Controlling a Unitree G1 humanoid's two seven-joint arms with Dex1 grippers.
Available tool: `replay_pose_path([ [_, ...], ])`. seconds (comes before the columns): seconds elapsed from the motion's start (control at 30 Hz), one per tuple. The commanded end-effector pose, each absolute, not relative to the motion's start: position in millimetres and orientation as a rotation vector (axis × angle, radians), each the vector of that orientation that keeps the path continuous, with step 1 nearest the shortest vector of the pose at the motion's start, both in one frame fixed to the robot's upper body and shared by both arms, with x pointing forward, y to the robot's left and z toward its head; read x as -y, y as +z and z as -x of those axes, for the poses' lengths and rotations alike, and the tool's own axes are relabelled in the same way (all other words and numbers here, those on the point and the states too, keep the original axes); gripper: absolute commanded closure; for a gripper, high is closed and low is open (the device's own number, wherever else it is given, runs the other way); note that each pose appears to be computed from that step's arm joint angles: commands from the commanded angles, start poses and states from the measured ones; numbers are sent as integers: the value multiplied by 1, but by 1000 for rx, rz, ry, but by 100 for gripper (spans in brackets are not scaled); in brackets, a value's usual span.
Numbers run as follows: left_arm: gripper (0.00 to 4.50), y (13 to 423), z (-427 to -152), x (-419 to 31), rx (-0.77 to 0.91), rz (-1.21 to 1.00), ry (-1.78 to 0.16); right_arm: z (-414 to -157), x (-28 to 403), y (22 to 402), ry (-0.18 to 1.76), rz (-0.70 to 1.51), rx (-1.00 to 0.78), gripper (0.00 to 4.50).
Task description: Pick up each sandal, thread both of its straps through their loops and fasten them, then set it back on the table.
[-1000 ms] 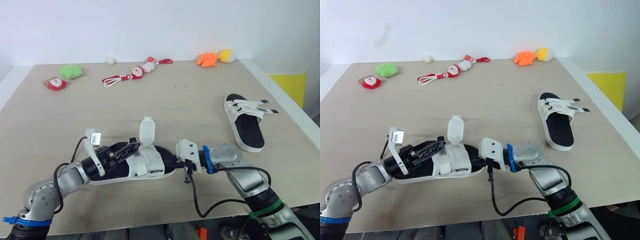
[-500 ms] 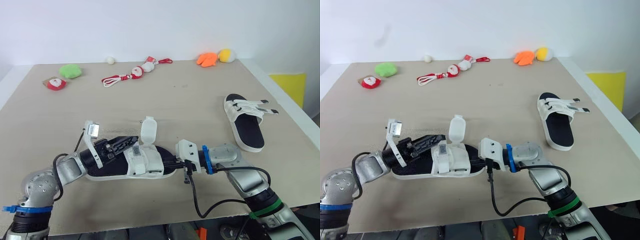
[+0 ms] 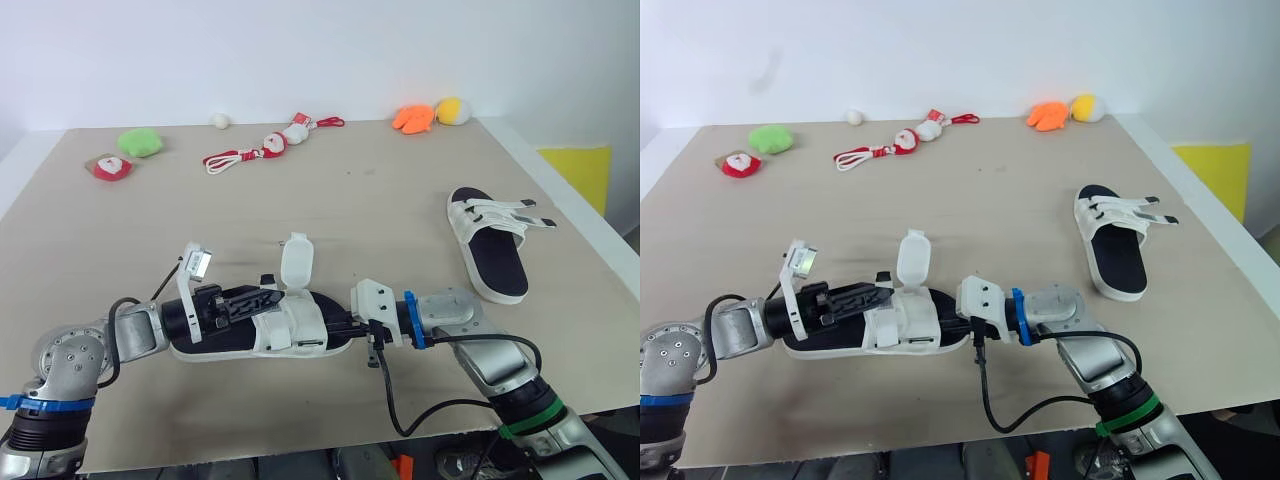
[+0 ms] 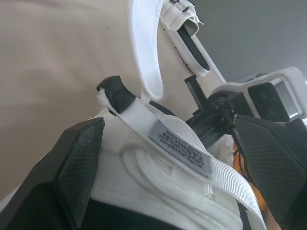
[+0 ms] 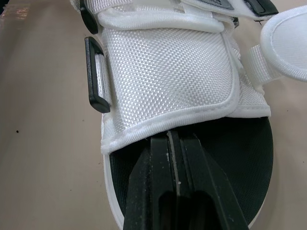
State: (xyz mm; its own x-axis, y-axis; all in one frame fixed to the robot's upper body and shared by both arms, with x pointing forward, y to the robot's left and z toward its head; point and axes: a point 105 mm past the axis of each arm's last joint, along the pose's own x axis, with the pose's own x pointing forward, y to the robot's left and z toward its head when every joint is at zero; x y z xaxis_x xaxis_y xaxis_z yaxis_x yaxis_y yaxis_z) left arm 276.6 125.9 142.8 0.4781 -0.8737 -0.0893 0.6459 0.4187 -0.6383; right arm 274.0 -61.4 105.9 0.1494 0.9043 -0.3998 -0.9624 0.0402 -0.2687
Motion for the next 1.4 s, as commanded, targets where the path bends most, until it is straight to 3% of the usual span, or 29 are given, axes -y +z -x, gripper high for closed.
replay_pose_path([
  [0.03, 4, 151, -284, -126, -418, 588, -987, -271, 61, 91, 1439, 530, -196, 450],
  [0.17, 4, 153, -290, -127, -415, 610, -970, -272, 60, 91, 1439, 531, -193, 450],
  [0.27, 67, 153, -291, -126, -416, 616, -968, -273, 60, 91, 1439, 532, -191, 450],
  [0.33, 154, 152, -290, -126, -417, 617, -967, -273, 59, 91, 1438, 531, -191, 450],
  [0.37, 226, 153, -290, -126, -416, 617, -967, -272, 59, 91, 1438, 531, -191, 450],
  [0.4, 252, 153, -290, -126, -414, 618, -967, -272, 59, 91, 1438, 531, -190, 450],
  [0.43, 318, 153, -290, -126, -412, 619, -967, -272, 59, 91, 1438, 531, -190, 450],
  [0.53, 426, 155, -291, -127, -403, 620, -964, -272, 59, 91, 1439, 530, -190, 450],
  [0.57, 441, 155, -293, -128, -397, 622, -959, -272, 59, 91, 1440, 530, -190, 450],
  [0.97, 441, 171, -301, -138, -322, 707, -917, -271, 58, 90, 1446, 529, -190, 450],
  [1.4, 441, 125, -301, -135, -466, 555, -849, -271, 59, 91, 1440, 526, -190, 450],
])
